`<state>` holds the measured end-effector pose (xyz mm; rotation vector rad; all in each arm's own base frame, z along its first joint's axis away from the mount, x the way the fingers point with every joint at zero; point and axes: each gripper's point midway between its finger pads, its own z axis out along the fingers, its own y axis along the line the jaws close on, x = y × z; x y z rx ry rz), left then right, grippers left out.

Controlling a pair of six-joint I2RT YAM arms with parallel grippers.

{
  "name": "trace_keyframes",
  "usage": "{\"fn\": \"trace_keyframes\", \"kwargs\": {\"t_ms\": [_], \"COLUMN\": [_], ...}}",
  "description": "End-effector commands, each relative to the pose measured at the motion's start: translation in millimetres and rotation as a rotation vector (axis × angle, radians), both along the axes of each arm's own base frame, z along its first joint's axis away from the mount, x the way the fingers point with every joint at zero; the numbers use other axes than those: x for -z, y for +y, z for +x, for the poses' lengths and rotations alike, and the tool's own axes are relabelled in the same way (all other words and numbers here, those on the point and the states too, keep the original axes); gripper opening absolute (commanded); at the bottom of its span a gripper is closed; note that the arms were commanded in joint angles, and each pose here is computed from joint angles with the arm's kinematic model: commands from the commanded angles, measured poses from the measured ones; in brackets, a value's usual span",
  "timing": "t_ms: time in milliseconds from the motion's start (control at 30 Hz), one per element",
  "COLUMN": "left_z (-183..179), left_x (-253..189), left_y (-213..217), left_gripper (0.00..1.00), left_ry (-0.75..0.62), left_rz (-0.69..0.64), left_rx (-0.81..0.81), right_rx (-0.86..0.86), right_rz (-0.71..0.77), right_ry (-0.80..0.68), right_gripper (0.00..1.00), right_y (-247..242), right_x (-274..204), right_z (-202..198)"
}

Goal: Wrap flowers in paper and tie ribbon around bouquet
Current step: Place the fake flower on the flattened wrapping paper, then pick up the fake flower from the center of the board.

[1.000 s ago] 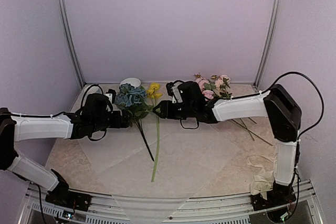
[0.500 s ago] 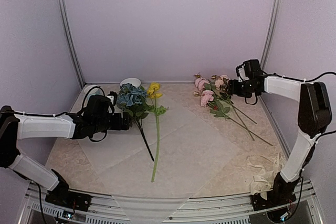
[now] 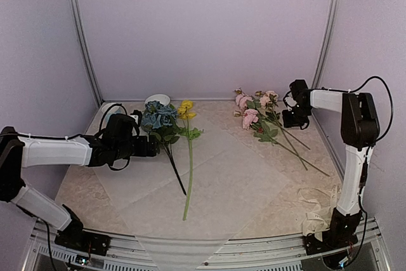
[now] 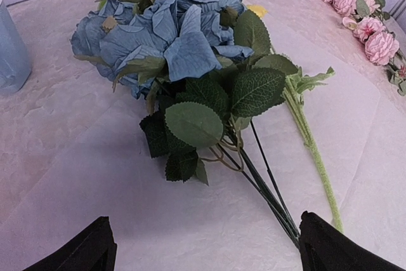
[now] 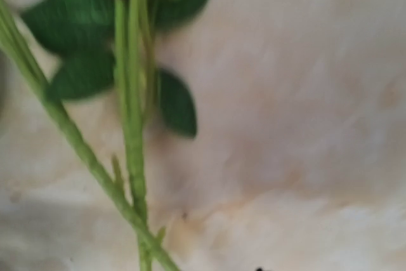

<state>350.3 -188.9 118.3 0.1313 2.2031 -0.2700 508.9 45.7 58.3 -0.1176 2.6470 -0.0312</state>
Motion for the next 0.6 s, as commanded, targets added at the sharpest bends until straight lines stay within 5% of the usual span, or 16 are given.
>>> {"fn": "trace_keyframes", "kwargs": {"t_ms": [0,567], "left_z": [4.3,16.7], "left_x": [-1.9,1.3], "left_y": [-2.7,-20.2], "left_gripper": [0.98,0.98], "left_ry": [0.003,0.018], "left_rz": [0.012,0.037], "left_rx": [-0.011,0.028], "right_rx": [-0.031,-0.083], "right_rz": [-0.091,-0.140], "right_ry": [-0.006,0.234], "right_gripper": [0.34,0.37], "right_y": [-15.3,-26.8], "right_x": [-13.4,43.5], "right_z": [4.8,-40.7]}}
